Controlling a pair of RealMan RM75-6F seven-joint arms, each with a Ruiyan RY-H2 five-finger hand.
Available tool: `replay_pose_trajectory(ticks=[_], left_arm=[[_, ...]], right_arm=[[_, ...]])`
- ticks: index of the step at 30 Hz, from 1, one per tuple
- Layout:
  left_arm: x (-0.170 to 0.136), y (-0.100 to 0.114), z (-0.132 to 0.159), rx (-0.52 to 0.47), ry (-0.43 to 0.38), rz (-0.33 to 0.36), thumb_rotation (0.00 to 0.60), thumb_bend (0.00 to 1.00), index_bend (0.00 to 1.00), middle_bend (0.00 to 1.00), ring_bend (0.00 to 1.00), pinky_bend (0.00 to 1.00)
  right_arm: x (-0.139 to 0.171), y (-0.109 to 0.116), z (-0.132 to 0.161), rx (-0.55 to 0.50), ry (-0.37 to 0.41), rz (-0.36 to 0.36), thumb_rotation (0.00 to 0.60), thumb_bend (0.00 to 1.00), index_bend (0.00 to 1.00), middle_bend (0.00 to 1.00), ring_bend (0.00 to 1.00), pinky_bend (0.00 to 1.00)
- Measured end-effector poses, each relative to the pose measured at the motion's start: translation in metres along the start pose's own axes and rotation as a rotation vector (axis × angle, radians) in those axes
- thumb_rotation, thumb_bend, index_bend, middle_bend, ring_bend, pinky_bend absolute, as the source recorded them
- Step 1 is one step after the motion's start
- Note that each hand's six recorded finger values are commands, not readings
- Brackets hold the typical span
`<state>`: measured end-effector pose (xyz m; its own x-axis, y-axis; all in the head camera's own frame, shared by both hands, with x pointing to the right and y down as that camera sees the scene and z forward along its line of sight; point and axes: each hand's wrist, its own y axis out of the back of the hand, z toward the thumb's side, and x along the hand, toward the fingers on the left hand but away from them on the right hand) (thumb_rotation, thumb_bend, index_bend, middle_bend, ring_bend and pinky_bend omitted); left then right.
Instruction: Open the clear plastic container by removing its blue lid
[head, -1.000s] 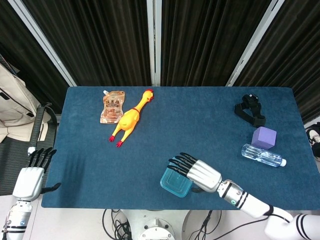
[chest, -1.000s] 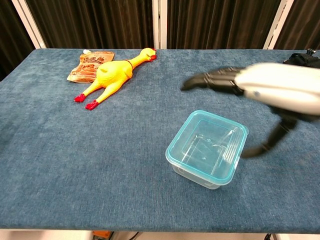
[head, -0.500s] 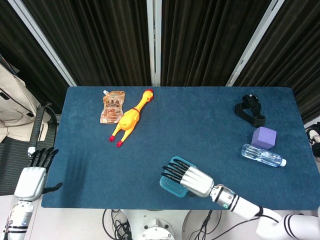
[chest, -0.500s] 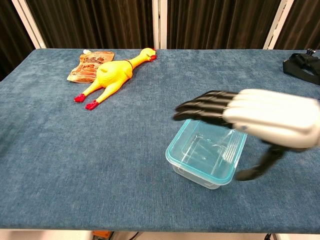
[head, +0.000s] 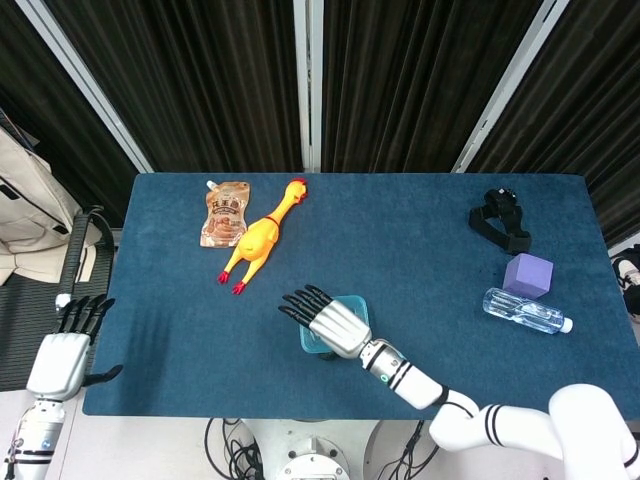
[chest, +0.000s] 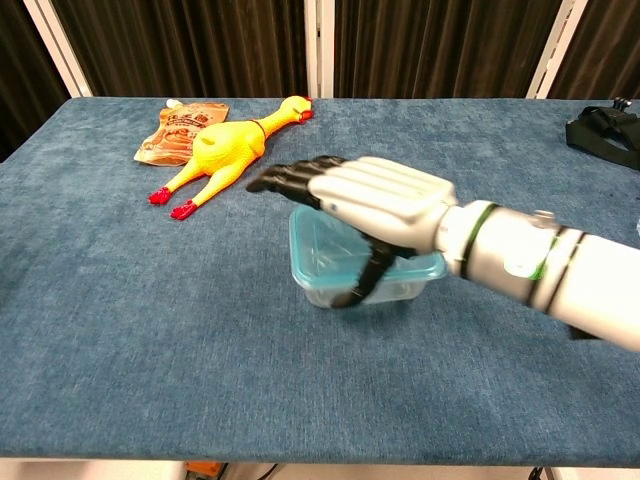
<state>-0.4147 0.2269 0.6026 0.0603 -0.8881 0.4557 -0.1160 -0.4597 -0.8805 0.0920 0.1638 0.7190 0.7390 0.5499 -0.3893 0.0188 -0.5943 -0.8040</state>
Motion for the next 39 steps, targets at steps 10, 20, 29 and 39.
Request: replay_pose_trajectory(ticks=[10, 20, 29, 39], left_arm=[[0.017, 0.009, 0.016, 0.028, -0.092, 0.01, 0.6, 0.0, 0.1, 0.05, 0.0, 0.0], [0.065, 0.018, 0.107, 0.037, -0.433, -0.05, 0.6, 0.0, 0.07, 0.04, 0.0, 0.0], [0.106, -0.008, 0.203, 0.012, -0.616, -0.262, 0.6, 0.0, 0.02, 0.01, 0.0, 0.0], [0.132, -0.04, 0.266, -0.017, -0.588, -0.394, 0.6, 0.0, 0.0, 0.0, 0.0, 0.0]], right_arm=[[-0.001, 0.012, 0.009, -0.031, 0.002, -0.06, 0.6, 0.0, 0.0, 0.0, 0.0, 0.0], [0.115, 0.081, -0.063, 0.043, -0.185, -0.276, 0.6, 0.0, 0.0, 0.0, 0.0, 0.0], [0.202, 0.125, -0.12, 0.056, -0.395, -0.36, 0.6, 0.0, 0.0, 0.0, 0.0, 0.0], [0.213, 0.118, -0.135, 0.022, -0.407, -0.358, 0.6, 0.0, 0.0, 0.0, 0.0, 0.0]])
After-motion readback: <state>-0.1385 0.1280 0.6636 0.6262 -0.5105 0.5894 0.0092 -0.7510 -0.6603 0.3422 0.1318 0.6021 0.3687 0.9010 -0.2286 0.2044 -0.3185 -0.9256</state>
